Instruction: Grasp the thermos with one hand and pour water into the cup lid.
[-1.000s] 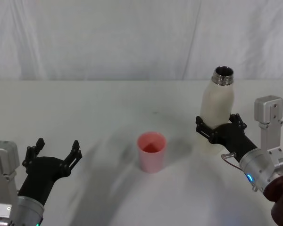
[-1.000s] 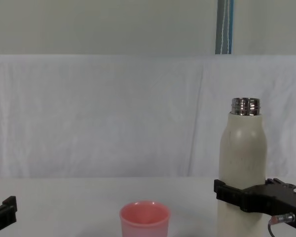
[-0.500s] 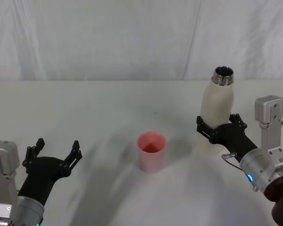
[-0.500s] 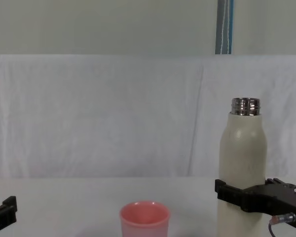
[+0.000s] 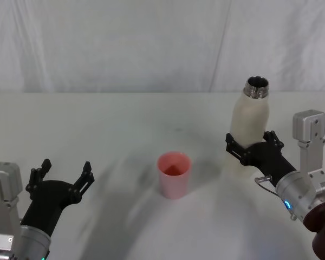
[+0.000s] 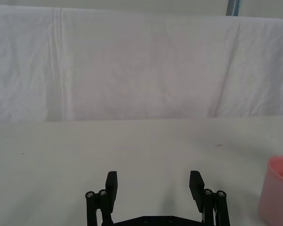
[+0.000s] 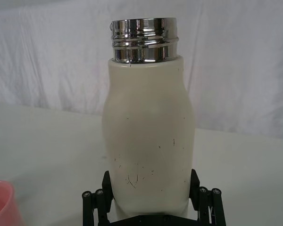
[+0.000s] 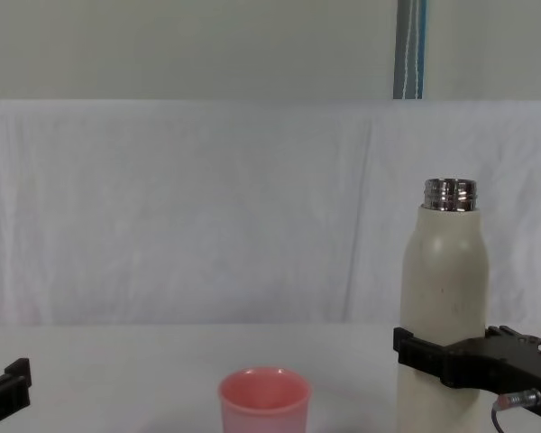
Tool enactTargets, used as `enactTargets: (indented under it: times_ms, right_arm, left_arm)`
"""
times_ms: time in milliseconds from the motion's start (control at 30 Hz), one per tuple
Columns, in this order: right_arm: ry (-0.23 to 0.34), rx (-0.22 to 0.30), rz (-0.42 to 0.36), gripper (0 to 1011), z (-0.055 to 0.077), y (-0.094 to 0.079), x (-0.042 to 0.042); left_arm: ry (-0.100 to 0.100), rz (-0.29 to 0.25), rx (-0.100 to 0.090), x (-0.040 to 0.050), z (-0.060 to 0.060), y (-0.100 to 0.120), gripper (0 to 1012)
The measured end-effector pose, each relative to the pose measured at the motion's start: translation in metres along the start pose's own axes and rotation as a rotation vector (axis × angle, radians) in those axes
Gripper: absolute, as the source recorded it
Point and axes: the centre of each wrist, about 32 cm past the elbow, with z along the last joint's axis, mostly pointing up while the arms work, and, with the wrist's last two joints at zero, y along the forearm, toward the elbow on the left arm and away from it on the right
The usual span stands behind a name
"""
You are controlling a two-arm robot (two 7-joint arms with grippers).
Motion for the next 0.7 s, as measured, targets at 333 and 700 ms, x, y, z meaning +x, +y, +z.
enactTargets:
  times_ms: [333,700]
  right_arm:
    - [0.0,0.0,0.0,951,0.0,0.0,0.0]
    - [-0.004,0.002,0.001,951,0.0008,-0.0003,0.0006]
  left_arm:
    - [0.0,0.0,0.0,0.0,0.0,0.0,1001]
    - [0.0,0.0,0.0,0.0,0.0,0.0,1001]
